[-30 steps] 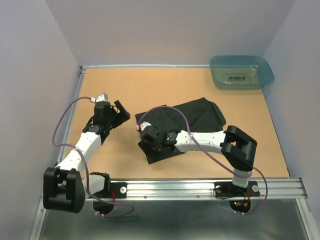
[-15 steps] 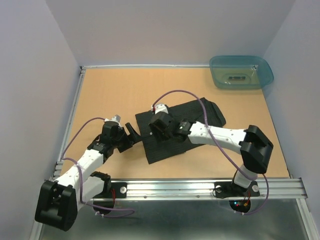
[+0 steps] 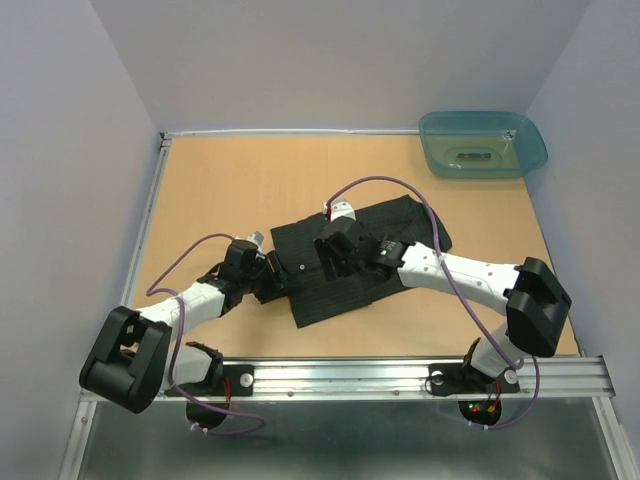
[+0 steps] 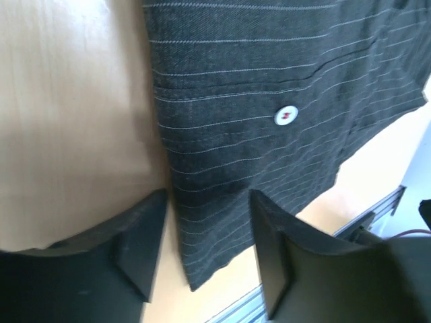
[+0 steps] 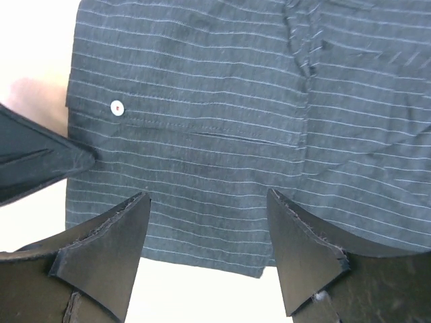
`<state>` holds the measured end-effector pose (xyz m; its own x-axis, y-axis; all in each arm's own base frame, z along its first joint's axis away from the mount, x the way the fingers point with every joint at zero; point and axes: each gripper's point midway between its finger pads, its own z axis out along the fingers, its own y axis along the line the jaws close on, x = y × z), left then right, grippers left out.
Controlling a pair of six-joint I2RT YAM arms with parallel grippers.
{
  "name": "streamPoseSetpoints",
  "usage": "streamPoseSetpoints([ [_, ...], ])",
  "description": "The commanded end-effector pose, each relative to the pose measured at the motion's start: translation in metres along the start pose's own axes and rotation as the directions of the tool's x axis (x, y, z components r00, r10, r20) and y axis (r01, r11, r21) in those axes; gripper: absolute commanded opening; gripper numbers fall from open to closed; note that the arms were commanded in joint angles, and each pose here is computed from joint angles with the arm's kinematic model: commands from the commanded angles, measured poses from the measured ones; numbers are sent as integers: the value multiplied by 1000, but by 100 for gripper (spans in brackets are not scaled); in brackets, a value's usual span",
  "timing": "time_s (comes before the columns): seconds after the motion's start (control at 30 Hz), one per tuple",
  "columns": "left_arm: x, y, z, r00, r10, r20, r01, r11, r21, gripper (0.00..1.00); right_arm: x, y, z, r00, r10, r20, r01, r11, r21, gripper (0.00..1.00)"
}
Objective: Fold and stack the long sleeve shirts
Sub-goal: Fold the shirt
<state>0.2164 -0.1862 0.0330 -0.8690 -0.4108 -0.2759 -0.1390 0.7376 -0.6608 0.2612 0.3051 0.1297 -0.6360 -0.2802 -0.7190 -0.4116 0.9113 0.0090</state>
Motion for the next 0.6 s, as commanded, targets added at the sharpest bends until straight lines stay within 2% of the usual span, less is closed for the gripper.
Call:
streamPoseSetpoints([
  [0.0, 7, 6, 3, 999, 13, -32, -14, 1000, -21, 58, 10, 13, -2, 999, 29, -17, -30, 997, -71, 75],
  [0.03, 6, 4, 2, 999, 18, -28, -18, 1000, -18, 54, 12, 15, -2, 999, 30, -22, -32, 996, -83, 75],
  [0.1, 2, -1, 2, 1000, 24, -18, -24, 1000, -7, 40, 14, 29, -4, 999, 19, -29, -23, 988, -155, 75],
  [0.13, 0, -4, 0, 1000, 28, -10, -28, 1000, 3, 29, 17, 35, -4, 999, 18, -35, -24, 982, -186, 74],
  [0.23, -6, -13, -3, 1000, 29, 4, -29, 999, 21, 16, 27, 51, -5, 999, -15, -46, 4, 973, -232, 74],
  [0.4, -14, -32, -9, 999, 37, 15, -38, 997, 65, 15, 46, 86, -4, 997, -71, -31, 59, 954, -293, 73],
  [0.57, -20, -44, -15, 999, 35, 26, -37, 996, 82, 15, 57, 112, -8, 993, -105, 47, 115, 943, -313, 75],
])
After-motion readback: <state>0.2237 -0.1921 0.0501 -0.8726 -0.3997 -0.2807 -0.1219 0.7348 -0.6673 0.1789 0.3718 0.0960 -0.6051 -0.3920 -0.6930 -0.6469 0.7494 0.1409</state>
